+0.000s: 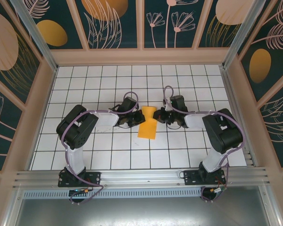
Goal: Fold a paper plane with a square sheet of paper (pick it up from the middle)
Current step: Fold the square sheet of paper in half at the center of the table.
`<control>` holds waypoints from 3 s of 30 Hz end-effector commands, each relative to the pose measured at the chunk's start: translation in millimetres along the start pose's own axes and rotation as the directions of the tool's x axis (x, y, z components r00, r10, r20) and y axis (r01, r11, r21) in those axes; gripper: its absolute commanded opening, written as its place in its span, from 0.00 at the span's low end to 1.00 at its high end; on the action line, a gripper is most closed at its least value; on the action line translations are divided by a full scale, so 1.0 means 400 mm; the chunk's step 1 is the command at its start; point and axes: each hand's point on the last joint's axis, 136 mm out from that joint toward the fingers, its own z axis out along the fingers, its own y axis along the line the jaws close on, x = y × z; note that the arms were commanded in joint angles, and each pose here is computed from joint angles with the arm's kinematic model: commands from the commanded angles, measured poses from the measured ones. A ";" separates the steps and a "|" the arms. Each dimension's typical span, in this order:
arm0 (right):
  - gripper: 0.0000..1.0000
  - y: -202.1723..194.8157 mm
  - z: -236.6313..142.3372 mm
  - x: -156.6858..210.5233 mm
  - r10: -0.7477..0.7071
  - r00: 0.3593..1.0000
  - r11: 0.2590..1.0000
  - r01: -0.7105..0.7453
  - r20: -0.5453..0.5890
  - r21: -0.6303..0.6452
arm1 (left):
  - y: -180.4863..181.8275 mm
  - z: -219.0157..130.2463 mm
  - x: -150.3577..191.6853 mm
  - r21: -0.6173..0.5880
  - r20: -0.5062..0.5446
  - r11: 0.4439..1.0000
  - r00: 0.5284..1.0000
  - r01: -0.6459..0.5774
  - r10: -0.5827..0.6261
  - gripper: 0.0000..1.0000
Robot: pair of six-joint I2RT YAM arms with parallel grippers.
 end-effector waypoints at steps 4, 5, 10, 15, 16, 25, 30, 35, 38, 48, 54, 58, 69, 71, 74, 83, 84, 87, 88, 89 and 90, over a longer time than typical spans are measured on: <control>0.00 -0.054 0.029 -0.001 -0.001 1.000 0.998 0.003 -0.021 0.064 | 0.124 0.029 0.071 -0.153 -0.081 0.988 0.996 0.027 -0.040 0.00; 0.00 -0.071 0.035 0.005 0.005 1.000 0.997 -0.003 -0.025 0.078 | 0.124 0.029 0.069 -0.153 -0.080 0.988 0.996 0.026 -0.039 0.00; 0.00 -0.152 0.054 0.047 0.069 0.996 0.990 -0.062 -0.055 0.130 | 0.126 0.028 0.070 -0.157 -0.081 0.987 0.996 0.027 -0.040 0.00; 0.00 -0.079 0.031 0.002 0.032 0.999 0.996 -0.029 -0.030 0.085 | 0.129 0.026 0.070 -0.163 -0.079 0.986 0.996 0.027 -0.041 0.00; 0.00 -0.058 0.024 -0.014 0.015 1.000 0.997 -0.013 -0.021 0.073 | 0.129 0.027 0.071 -0.163 -0.080 0.986 0.996 0.026 -0.040 0.00; 0.00 -0.045 0.034 -0.078 -0.018 1.000 0.994 0.019 -0.014 0.110 | 0.127 0.023 0.069 -0.161 -0.076 0.987 0.996 0.025 -0.037 0.00; 0.00 -0.101 0.054 -0.059 0.016 1.000 0.987 -0.012 -0.026 0.157 | 0.126 0.023 0.069 -0.160 -0.078 0.987 0.996 0.024 -0.037 0.00; 0.00 -0.170 0.063 -0.029 0.064 0.997 0.974 -0.053 -0.041 0.222 | 0.125 0.024 0.068 -0.161 -0.077 0.987 0.996 0.024 -0.037 0.00; 0.00 -0.138 0.051 -0.048 0.048 0.998 0.978 -0.041 -0.031 0.206 | 0.130 0.024 0.071 -0.167 -0.079 0.986 0.996 0.022 -0.036 0.00; 0.00 -0.045 0.019 -0.155 -0.015 1.000 0.992 0.012 0.020 0.126 | 0.127 0.025 0.070 -0.163 -0.079 0.986 0.996 0.023 -0.036 0.00; 0.00 -0.112 0.049 -0.124 0.044 0.999 0.986 -0.043 0.001 0.159 | 0.124 0.024 0.069 -0.159 -0.080 0.987 0.996 0.019 -0.032 0.00; 0.00 -0.169 0.058 -0.102 0.092 0.996 0.970 -0.089 -0.003 0.227 | 0.124 0.021 0.070 -0.159 -0.079 0.987 0.996 0.019 -0.032 0.00; 0.00 -0.039 0.028 -0.171 0.041 0.999 0.996 -0.042 0.015 0.085 | 0.125 0.019 0.070 -0.163 -0.078 0.987 0.997 0.016 -0.029 0.00; 0.00 -0.016 0.017 -0.189 0.041 0.999 0.998 -0.042 0.025 0.051 | 0.123 0.019 0.067 -0.162 -0.077 0.987 0.997 0.017 -0.029 0.00; 0.00 -0.025 0.018 -0.197 0.053 0.998 0.997 -0.054 0.027 0.048 | 0.123 0.019 0.068 -0.161 -0.077 0.987 0.997 0.018 -0.030 0.00; 0.00 -0.151 0.062 -0.142 0.158 0.987 0.974 -0.152 -0.019 0.169 | 0.123 0.016 0.068 -0.164 -0.076 0.986 0.997 0.014 -0.027 0.00; 0.00 -0.167 0.064 -0.137 0.172 0.985 0.968 -0.165 -0.018 0.191 | 0.123 0.016 0.068 -0.163 -0.076 0.986 0.997 0.016 -0.029 0.00; 0.00 -0.209 0.068 -0.120 0.202 0.979 0.950 -0.190 -0.025 0.249 | 0.123 0.016 0.068 -0.164 -0.076 0.986 0.997 0.014 -0.027 0.00; 0.00 -0.213 0.067 -0.120 0.206 0.978 0.948 -0.194 -0.024 0.254 | 0.121 0.016 0.068 -0.162 -0.077 0.987 0.997 0.014 -0.027 0.00; 0.00 -0.215 0.066 -0.119 0.211 0.977 0.946 -0.199 -0.022 0.257 | 0.123 0.015 0.068 -0.164 -0.077 0.986 0.997 0.016 -0.029 0.00; 0.00 -0.207 0.064 -0.121 0.212 0.977 0.948 -0.200 -0.022 0.248 | 0.123 0.014 0.067 -0.164 -0.075 0.986 0.997 0.017 -0.029 0.00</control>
